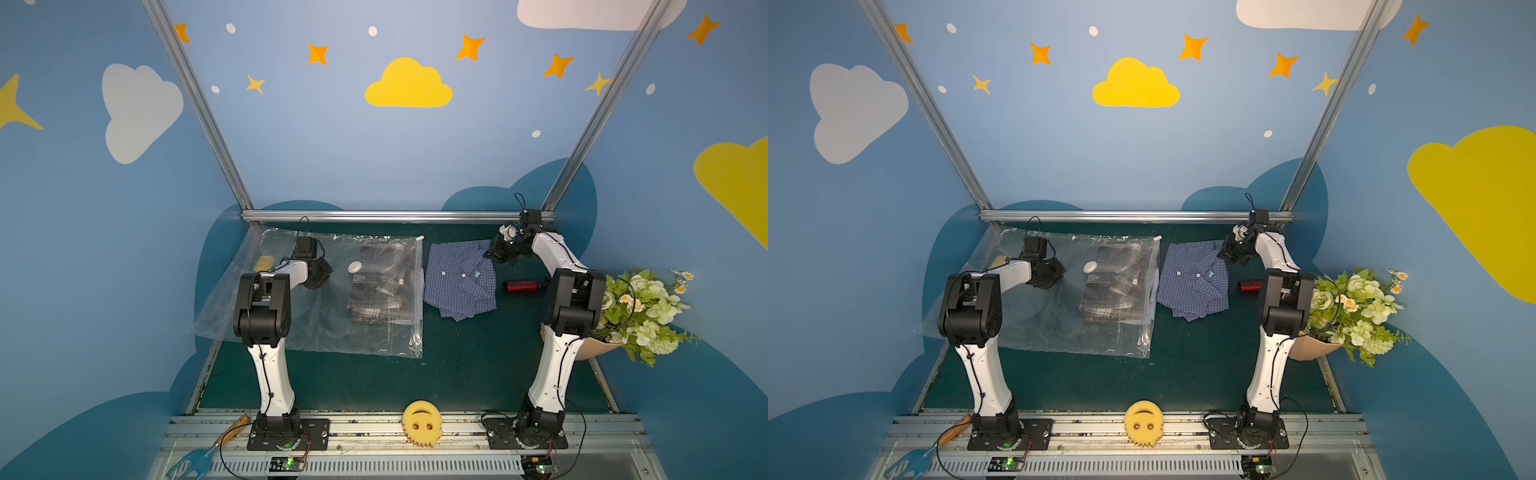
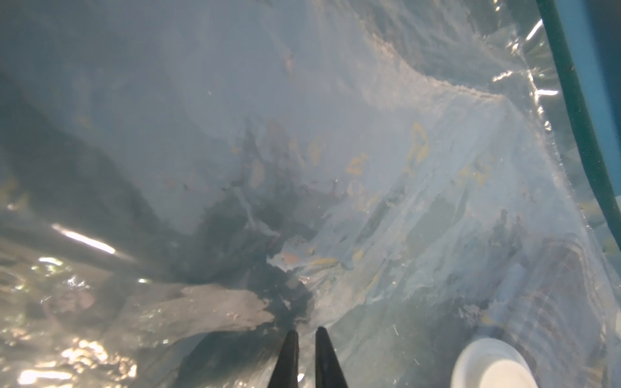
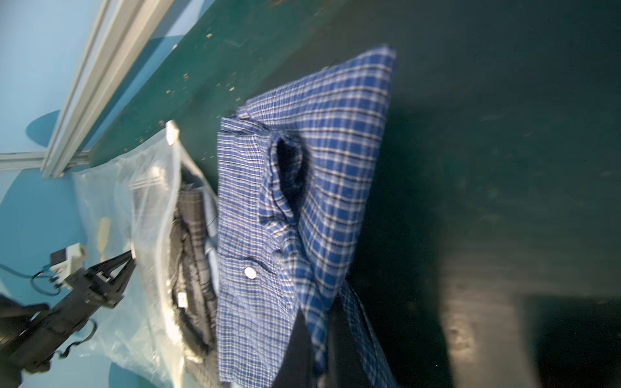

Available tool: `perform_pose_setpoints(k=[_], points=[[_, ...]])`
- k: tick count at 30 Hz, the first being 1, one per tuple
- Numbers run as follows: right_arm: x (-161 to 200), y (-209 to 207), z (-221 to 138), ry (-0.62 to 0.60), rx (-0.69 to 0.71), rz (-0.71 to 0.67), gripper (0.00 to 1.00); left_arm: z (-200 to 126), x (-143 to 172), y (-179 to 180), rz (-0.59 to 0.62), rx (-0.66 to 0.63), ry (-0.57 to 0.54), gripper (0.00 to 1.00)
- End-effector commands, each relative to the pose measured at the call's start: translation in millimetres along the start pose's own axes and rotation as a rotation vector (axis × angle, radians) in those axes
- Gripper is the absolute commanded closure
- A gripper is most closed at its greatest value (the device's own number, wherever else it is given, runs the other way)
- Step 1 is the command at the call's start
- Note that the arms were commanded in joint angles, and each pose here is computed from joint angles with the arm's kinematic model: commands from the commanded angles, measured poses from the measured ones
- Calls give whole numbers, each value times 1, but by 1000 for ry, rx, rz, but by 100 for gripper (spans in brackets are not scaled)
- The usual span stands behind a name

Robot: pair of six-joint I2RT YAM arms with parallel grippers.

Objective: Take the shirt out of the vacuum bag
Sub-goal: Take out the shirt from the vacuum bag, then place the shirt at the center of the board.

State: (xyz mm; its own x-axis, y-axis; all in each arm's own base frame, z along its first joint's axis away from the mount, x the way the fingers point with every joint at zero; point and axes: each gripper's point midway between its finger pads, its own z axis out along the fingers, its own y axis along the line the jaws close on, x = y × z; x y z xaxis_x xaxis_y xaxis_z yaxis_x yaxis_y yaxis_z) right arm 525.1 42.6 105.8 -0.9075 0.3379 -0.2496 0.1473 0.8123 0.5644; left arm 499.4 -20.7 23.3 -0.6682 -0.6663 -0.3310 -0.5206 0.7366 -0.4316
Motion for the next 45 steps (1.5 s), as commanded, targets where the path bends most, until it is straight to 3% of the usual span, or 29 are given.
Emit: perform_pose_setpoints(k=[1, 12, 22, 23, 26, 30, 34, 40, 43, 45], points=[[-8, -17, -2, -2, 24, 9, 100, 14, 20, 21, -6, -61, 70, 87], [-31, -34, 16, -8, -22, -20, 100, 14, 20, 19, -2, -57, 75, 87], [-37, -45, 25, 7, 31, -60, 100, 14, 20, 18, 4, -52, 75, 87], [-37, -47, 25, 7, 43, -59, 98, 14, 19, 18, 4, -52, 72, 87], [-39, -47, 22, -4, 56, -64, 76, 14, 20, 18, 6, -52, 72, 87], [-39, -30, 9, -26, 71, -93, 62, 15, 21, 16, 10, -47, 79, 86], [-43, -14, -9, -85, 180, -142, 48, 15, 22, 15, 12, -43, 80, 86], [-32, 11, -49, -166, 419, -260, 38, 14, 20, 14, 16, -33, 75, 86], [-18, 22, -57, -184, 438, -277, 37, 15, 21, 13, 19, -30, 78, 86], [-5, 33, -50, -175, 356, -271, 37, 14, 21, 12, 22, -28, 77, 86]])
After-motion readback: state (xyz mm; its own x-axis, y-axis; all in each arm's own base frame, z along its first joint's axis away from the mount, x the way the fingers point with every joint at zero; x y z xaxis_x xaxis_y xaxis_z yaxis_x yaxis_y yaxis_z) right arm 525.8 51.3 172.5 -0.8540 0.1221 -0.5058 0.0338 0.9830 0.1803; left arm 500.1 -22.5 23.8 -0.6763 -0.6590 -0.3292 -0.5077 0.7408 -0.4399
